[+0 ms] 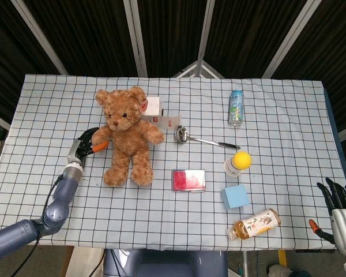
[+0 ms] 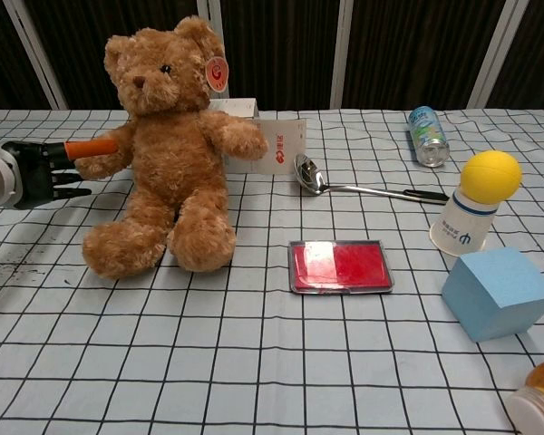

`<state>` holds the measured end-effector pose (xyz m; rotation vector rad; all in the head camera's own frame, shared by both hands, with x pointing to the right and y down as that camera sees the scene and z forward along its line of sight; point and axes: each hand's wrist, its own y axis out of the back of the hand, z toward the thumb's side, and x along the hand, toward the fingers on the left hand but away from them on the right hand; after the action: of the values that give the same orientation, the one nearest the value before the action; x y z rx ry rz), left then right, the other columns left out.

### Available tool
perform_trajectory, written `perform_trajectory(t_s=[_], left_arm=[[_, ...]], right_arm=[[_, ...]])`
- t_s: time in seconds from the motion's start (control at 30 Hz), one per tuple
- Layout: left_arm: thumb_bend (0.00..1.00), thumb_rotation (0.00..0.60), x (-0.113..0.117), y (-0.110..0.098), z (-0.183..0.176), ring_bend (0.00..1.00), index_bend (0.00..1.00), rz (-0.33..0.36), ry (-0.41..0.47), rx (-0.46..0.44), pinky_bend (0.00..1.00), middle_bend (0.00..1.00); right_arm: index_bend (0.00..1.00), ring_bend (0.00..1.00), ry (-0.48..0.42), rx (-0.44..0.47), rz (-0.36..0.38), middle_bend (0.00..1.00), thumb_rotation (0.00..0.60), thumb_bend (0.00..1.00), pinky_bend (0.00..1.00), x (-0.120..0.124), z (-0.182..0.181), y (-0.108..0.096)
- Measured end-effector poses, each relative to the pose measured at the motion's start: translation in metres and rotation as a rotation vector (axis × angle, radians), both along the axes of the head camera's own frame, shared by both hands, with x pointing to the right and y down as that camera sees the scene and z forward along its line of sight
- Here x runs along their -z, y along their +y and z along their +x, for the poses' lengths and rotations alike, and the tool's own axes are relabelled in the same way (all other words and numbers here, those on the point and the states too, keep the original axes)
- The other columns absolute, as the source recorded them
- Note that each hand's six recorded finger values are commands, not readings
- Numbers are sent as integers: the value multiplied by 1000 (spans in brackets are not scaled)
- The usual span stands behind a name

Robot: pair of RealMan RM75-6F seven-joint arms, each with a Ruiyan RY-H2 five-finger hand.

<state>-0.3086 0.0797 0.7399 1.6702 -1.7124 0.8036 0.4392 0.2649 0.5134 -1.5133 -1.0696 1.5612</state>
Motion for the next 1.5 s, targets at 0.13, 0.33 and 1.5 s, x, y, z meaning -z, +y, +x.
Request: perform_trajectory(t_s=[0.13, 0.33, 1.5], left_arm=[[237, 600, -4, -4, 10, 0, 236, 2, 13, -2, 0, 186], [238, 600, -9, -5, 15, 0, 248, -2, 2, 0, 0, 246], [663, 600, -16, -6, 5, 25, 527, 10, -73, 70, 0, 443]], right_arm=[[117, 75, -1, -1, -1, 62, 600, 217, 0, 0, 0, 0], [117, 75, -2, -2, 0, 62, 600, 218, 0, 1, 1, 0], [117, 75, 3, -8, -11, 61, 600, 218, 0, -2, 0, 1]])
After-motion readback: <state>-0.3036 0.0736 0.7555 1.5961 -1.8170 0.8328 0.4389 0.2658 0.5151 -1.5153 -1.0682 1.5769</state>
